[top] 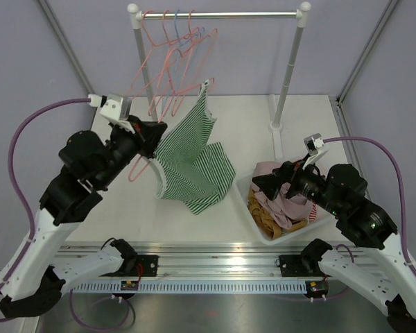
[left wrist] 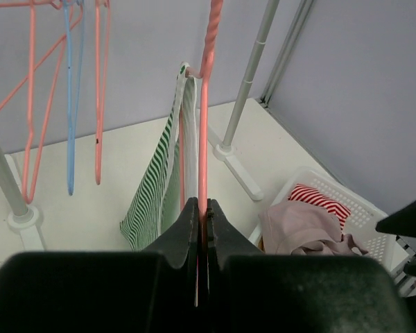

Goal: Remove the tank top from the hanger

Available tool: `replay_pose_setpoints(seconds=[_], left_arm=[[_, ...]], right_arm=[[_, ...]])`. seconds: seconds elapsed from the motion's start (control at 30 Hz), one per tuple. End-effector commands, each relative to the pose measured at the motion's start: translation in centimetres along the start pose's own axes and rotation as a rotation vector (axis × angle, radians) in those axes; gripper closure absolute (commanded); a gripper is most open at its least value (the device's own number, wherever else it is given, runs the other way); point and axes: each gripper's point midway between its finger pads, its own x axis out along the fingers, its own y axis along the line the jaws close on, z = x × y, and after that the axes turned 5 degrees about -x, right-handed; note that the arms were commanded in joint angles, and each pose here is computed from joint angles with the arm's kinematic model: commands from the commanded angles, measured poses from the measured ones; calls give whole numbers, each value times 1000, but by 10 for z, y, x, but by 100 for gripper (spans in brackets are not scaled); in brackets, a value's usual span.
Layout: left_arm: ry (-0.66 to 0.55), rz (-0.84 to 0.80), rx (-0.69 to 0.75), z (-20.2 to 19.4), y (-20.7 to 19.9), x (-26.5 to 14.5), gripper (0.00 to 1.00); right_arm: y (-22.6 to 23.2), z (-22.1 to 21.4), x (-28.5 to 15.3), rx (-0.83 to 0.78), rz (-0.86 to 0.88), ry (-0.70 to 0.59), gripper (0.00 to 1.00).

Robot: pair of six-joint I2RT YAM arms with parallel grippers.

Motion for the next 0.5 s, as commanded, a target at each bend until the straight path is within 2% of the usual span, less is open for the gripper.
replay_pose_setpoints(seconds=[0.0, 0.17, 0.23, 0.37, 0.47], left_arm=[[-12, -28, -24, -2, -1, -31, 100], [55, -57, -20, -38, 6, -61, 100], [42, -86, -31, -41, 4, -75, 100], [54, -116, -53, -59, 5, -87, 100], [54, -177, -69, -62, -4, -99, 100]], right_arm=[[26, 39, 18, -35, 133, -153, 1], [43, 48, 65, 4, 218, -137, 1], [46, 46, 87, 19, 245, -113, 3], [64, 64, 120, 42, 345, -168, 7], [64, 67, 149, 51, 348, -162, 9]])
